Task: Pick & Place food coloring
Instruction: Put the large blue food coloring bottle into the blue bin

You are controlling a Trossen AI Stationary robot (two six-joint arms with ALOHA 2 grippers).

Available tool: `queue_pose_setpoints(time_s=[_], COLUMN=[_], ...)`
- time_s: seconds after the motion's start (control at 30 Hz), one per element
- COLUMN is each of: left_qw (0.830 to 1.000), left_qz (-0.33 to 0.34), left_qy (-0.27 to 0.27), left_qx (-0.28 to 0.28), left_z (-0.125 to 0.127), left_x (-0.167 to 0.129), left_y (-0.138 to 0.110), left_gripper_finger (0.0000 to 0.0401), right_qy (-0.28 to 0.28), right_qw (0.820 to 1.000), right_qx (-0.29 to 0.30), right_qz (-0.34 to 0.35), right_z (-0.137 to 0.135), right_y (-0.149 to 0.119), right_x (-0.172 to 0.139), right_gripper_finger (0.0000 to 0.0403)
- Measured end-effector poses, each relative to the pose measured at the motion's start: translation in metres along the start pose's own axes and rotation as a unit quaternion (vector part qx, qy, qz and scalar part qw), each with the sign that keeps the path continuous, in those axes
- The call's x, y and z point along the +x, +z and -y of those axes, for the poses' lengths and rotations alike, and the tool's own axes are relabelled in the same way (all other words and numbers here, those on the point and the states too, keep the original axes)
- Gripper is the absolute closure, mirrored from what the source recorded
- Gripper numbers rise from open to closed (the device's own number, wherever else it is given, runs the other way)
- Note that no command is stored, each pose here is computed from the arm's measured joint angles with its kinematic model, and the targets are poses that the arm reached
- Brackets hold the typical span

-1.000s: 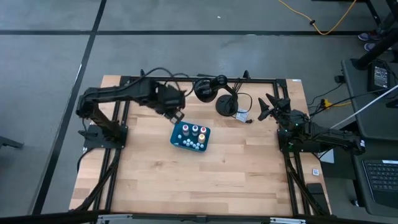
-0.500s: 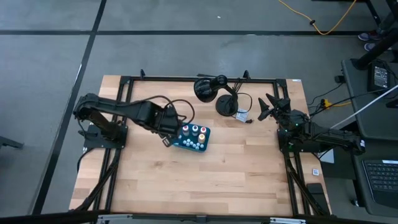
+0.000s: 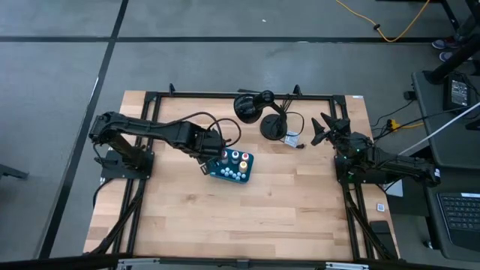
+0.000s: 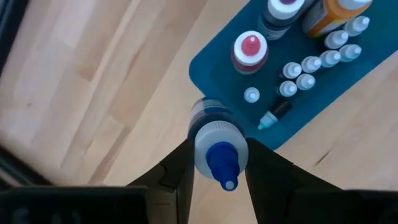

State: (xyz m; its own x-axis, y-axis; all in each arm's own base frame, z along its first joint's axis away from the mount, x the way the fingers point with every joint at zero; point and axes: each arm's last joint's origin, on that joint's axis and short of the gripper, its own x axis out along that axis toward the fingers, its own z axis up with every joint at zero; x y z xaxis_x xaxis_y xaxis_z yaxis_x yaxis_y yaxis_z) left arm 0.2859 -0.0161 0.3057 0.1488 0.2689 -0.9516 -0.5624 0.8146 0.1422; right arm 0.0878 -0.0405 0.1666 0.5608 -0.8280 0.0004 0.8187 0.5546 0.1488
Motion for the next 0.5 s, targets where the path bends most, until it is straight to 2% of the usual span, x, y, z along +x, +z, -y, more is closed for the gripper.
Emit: queue_pose_setpoints(time_s=[0.17, 0.5], left_qw=[1.000, 0.999], left_qz=[0.008, 0.020], left_qy=[-0.015, -0.019], left_qx=[0.017, 0.045], left_z=[0.000, 0.006], left_x=[0.017, 0.026], left_y=[0.003, 0.011], left_gripper_finger=[0.0286, 0.0287], right_qy=[0.000, 0.000], right_qw=[1.000, 1.000], right_qx=[0.000, 0.000], right_qz=[0.000, 0.000], right_z=[0.000, 0.000], right_y=[0.000, 0.000], right_x=[0.000, 0.000], right_gripper_finger=[0.0159, 0.0159])
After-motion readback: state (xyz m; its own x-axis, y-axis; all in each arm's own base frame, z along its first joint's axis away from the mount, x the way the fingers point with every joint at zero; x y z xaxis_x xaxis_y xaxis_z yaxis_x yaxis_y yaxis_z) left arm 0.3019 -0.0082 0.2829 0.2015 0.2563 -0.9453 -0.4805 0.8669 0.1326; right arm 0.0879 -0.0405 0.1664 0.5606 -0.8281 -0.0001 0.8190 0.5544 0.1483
